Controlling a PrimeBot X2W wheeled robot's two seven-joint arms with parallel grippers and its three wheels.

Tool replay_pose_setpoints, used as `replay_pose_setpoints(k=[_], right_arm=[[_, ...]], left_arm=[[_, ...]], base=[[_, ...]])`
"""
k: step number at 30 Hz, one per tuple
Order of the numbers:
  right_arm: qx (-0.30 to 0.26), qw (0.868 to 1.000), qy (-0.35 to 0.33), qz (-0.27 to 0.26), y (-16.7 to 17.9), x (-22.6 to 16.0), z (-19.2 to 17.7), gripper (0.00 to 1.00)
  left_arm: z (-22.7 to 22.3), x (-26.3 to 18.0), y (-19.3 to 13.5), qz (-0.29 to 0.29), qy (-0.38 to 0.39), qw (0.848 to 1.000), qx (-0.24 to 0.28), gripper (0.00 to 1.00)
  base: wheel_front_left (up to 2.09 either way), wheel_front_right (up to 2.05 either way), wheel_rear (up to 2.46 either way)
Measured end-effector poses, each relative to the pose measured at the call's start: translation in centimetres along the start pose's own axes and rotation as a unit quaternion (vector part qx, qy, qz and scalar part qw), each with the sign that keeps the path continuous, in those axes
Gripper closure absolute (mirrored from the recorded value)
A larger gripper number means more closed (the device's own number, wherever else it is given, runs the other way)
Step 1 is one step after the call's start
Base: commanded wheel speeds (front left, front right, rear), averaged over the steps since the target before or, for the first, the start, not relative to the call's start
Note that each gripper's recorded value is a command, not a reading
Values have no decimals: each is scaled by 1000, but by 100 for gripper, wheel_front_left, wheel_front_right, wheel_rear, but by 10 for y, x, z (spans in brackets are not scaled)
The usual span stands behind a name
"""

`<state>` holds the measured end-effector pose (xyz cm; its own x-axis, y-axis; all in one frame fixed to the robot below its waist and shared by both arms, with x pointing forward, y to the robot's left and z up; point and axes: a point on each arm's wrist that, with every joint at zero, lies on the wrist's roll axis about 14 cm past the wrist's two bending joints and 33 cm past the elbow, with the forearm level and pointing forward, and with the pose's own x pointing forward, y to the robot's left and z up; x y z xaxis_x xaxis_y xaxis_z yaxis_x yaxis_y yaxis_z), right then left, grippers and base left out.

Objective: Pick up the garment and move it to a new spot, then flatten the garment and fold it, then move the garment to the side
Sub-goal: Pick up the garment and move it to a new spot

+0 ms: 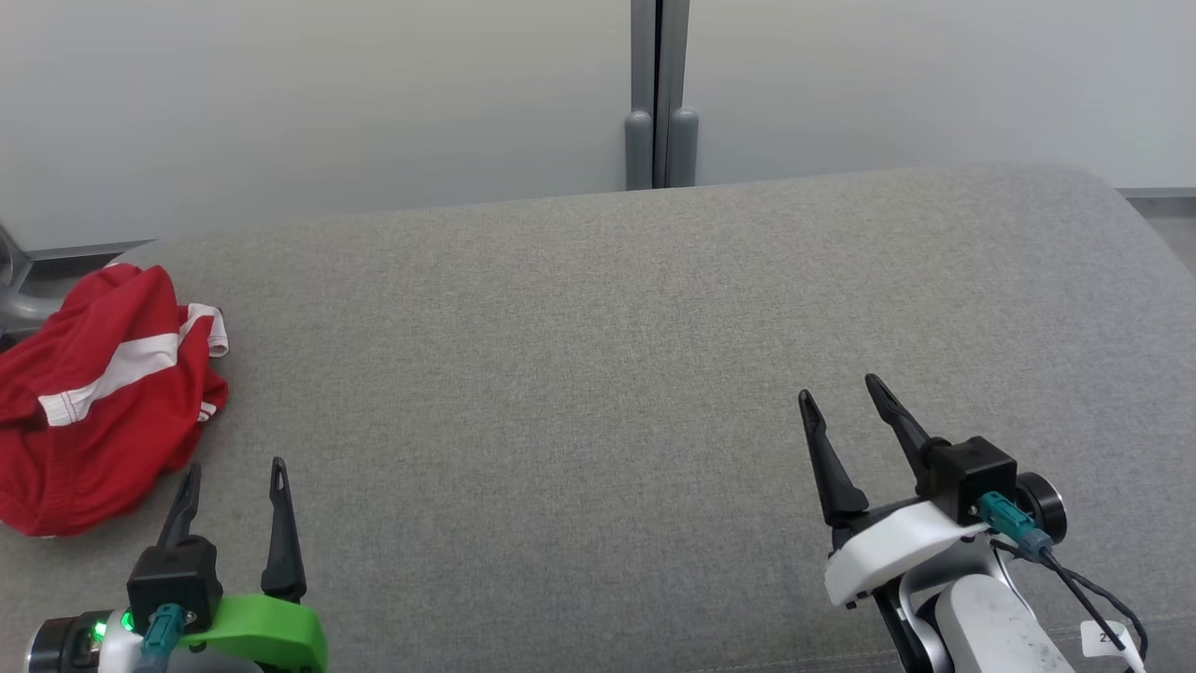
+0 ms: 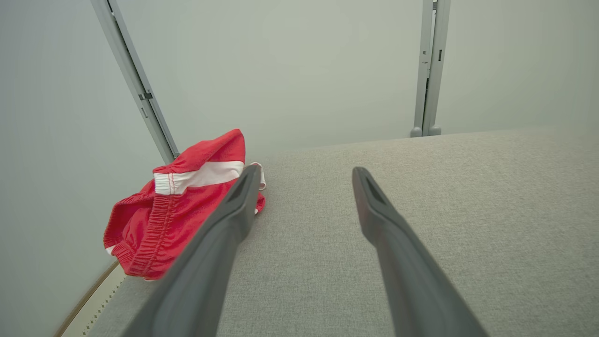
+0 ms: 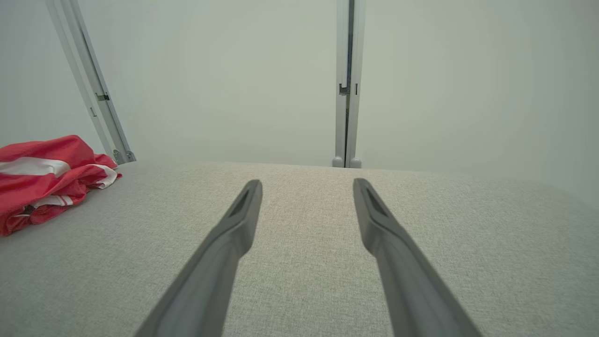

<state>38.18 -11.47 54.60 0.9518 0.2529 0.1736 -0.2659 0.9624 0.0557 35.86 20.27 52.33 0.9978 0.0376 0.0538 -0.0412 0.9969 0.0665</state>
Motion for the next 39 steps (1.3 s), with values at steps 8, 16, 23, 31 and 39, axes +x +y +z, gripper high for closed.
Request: replay_pose_setpoints(k=[8,16,23,31,39], right_arm=[[-7,1000,1,1,0,1,-1,0],[-1,1000,5,-4,-3,1,-4,0],[9,1000,3,-1,0,3,-4,0],[20,1000,4,19,14,9,-7,0],[25,998,12,55,38,19,-13,0]], left_arm=[[-1,-1,9,12,2,1000,5,0],[-4,-3,14,20,1,1000,-1,0],[-5,-6,19,28,0,1000,-4,0],[-4,-16,40,56,-4,998,-2,0],[-7,-39,64,96,-1,995,0,0]], base=[[0,0,0],[0,0,0],[0,0,0],[0,0,0],[0,0,0]])
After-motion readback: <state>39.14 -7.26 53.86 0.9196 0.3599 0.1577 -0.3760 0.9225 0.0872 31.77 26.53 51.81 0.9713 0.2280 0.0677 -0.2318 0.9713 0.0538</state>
